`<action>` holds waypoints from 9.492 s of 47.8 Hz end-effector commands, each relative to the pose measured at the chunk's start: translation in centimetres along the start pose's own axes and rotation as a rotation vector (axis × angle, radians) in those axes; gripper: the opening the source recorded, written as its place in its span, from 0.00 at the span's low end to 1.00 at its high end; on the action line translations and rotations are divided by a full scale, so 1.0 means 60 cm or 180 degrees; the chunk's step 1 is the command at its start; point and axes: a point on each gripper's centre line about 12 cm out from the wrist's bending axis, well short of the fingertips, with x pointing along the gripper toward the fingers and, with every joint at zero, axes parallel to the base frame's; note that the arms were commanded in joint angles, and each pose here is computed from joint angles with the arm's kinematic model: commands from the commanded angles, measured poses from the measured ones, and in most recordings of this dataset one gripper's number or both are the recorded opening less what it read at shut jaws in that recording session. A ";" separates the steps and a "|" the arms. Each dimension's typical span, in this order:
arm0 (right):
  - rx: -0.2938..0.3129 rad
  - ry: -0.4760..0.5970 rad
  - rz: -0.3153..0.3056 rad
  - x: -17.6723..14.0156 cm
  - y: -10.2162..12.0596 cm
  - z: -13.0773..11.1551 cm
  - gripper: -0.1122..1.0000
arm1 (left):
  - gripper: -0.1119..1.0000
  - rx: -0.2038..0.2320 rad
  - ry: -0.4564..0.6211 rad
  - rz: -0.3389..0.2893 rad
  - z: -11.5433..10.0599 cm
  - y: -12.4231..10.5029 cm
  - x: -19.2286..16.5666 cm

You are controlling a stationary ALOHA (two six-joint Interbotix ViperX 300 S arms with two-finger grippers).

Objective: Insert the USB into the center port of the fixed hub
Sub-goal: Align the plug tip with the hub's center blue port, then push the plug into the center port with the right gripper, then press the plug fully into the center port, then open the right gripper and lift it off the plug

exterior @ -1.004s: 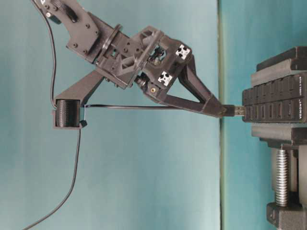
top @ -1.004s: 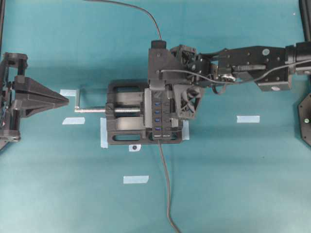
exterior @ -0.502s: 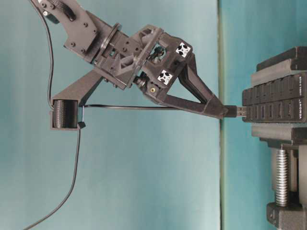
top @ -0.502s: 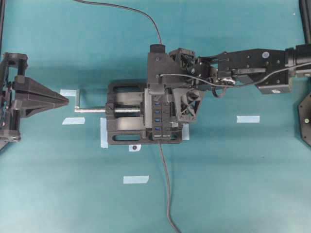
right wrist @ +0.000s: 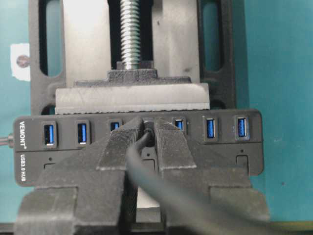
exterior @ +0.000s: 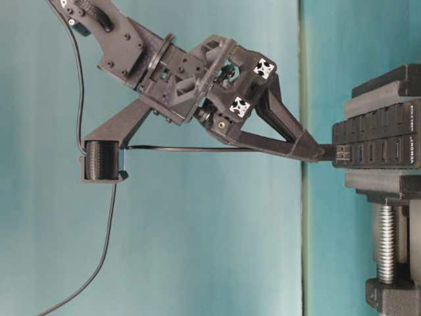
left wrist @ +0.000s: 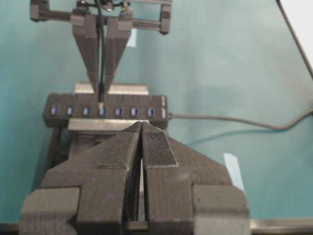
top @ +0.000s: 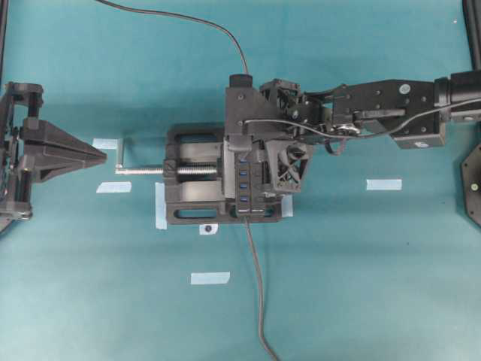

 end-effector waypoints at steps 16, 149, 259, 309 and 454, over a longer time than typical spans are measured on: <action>0.0161 -0.0162 0.0006 -0.010 0.002 0.020 0.17 | 0.10 -0.0004 -0.0044 -0.0006 0.009 -0.001 0.001; -0.0046 0.0231 -0.0068 -0.008 -0.009 0.018 0.17 | 0.10 -0.0087 -0.0048 -0.0007 0.007 -0.001 -0.001; -0.0125 0.0423 -0.0003 0.012 0.003 0.014 0.17 | 0.10 -0.0096 -0.0024 -0.0006 0.001 -0.001 -0.001; -0.0150 0.0585 -0.0016 0.022 -0.001 0.004 0.17 | 0.10 -0.0096 -0.0058 -0.0008 0.003 -0.001 -0.005; 0.0007 -0.0335 -0.0034 -0.073 0.005 0.012 0.82 | 0.10 -0.0101 -0.0058 -0.0008 0.003 -0.001 -0.005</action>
